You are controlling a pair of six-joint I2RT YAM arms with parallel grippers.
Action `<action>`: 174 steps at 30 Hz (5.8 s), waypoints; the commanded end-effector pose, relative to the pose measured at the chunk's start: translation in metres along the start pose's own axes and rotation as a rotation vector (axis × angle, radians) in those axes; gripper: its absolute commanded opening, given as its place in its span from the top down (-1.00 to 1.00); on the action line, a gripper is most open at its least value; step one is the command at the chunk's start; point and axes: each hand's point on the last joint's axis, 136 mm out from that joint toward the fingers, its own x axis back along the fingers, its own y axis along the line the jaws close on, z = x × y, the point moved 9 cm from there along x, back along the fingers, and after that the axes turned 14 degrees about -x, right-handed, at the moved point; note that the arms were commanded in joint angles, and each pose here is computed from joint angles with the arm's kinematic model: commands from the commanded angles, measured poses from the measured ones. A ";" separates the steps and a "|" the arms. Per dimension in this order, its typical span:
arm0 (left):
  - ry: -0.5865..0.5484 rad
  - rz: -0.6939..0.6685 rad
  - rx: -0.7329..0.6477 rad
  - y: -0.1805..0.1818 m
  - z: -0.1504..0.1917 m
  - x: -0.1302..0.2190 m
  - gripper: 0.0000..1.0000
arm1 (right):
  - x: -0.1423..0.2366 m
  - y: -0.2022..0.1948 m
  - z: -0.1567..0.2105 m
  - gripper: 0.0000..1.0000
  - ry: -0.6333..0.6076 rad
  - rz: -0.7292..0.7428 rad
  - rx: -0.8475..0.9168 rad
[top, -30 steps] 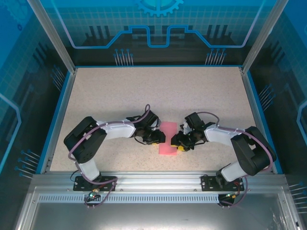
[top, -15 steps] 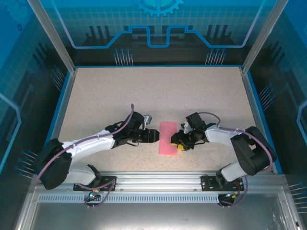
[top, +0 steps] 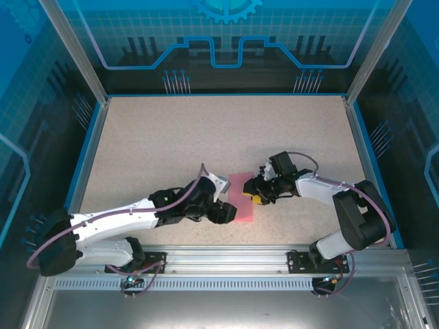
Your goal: Fold a paper plane with a square sheet of paper (fold left side to right side)
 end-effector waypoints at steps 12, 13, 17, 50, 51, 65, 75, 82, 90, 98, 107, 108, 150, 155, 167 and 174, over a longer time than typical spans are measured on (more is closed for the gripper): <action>0.113 -0.171 -0.171 -0.034 -0.010 -0.051 -0.51 | 0.005 0.021 -0.007 0.12 0.031 -0.038 -0.013; 0.124 -0.173 -0.173 -0.035 -0.011 -0.054 -0.52 | 0.005 0.021 -0.007 0.12 0.031 -0.038 -0.014; 0.172 -0.200 -0.177 -0.038 -0.012 -0.067 -0.57 | 0.004 0.021 -0.008 0.12 0.033 -0.036 -0.018; 0.248 -0.350 -0.219 -0.037 -0.011 -0.095 0.20 | -0.002 0.014 -0.012 0.11 0.031 0.014 -0.013; 0.246 -0.343 -0.219 -0.037 -0.011 -0.094 0.22 | -0.002 0.014 -0.013 0.11 0.032 0.016 -0.013; 0.241 -0.317 -0.204 -0.037 -0.009 -0.087 0.69 | 0.003 0.018 -0.011 0.09 0.010 0.001 0.016; 0.217 -0.228 -0.105 -0.026 -0.007 -0.078 0.91 | 0.039 0.033 -0.005 -0.37 -0.132 -0.063 0.140; 0.175 -0.096 0.021 -0.006 -0.015 -0.072 0.93 | 0.072 0.022 0.006 -0.88 -0.255 -0.083 0.211; 0.182 -0.002 0.109 0.022 -0.016 -0.067 0.91 | 0.065 -0.015 0.025 -0.98 -0.195 -0.053 0.205; 0.251 0.001 0.102 0.039 -0.011 -0.068 0.90 | 0.036 -0.042 0.039 -0.90 -0.092 -0.005 0.162; 0.304 -0.009 0.095 0.054 -0.007 -0.068 0.87 | 0.016 -0.038 0.045 0.09 -0.050 0.034 0.199; 0.310 -0.012 0.090 0.055 -0.008 -0.069 0.86 | 0.013 -0.038 0.044 0.21 -0.047 0.043 0.201; 0.381 -0.042 0.061 0.084 -0.014 -0.108 0.85 | -0.015 -0.060 0.046 0.83 0.011 0.351 0.170; 0.384 -0.046 0.064 0.085 -0.013 -0.110 0.85 | -0.015 -0.060 0.046 0.83 0.015 0.354 0.174; 0.393 -0.042 0.067 0.086 -0.011 -0.115 0.85 | -0.015 -0.059 0.046 0.83 0.016 0.362 0.179; 0.390 -0.041 0.066 0.086 -0.011 -0.114 0.85 | -0.015 -0.059 0.045 0.83 0.019 0.365 0.180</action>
